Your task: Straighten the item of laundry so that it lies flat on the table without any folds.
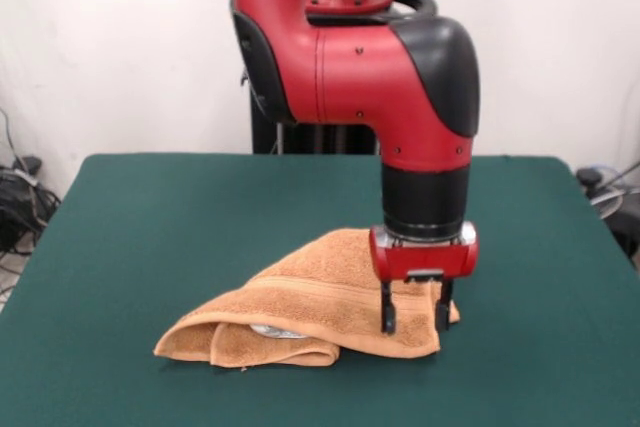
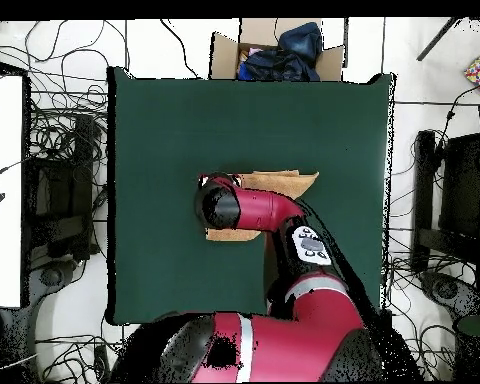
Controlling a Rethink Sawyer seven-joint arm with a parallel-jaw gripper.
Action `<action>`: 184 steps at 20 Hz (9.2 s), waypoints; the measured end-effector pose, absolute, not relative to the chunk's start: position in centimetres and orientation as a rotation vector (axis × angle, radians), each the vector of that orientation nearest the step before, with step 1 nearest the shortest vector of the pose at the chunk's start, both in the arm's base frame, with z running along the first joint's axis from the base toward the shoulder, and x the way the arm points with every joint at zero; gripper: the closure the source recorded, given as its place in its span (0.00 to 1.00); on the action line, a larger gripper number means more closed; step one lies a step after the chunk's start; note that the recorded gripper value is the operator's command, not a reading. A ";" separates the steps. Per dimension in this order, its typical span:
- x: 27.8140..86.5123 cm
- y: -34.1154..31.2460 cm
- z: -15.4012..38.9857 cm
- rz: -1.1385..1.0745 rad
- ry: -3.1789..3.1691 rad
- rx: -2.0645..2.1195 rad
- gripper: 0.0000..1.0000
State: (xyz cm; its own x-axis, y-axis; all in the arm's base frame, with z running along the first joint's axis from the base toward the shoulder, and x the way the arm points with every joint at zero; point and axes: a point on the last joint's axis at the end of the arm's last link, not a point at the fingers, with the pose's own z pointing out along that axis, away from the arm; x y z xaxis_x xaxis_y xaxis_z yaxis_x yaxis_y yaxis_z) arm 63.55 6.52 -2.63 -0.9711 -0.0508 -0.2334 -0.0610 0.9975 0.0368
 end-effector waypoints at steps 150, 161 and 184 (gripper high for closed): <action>66.2 27.1 40.4 0.023 2.970 -0.308 1.00; 67.8 28.8 36.5 0.079 2.912 -0.236 1.00; 68.0 28.0 28.4 0.080 2.881 -0.196 1.00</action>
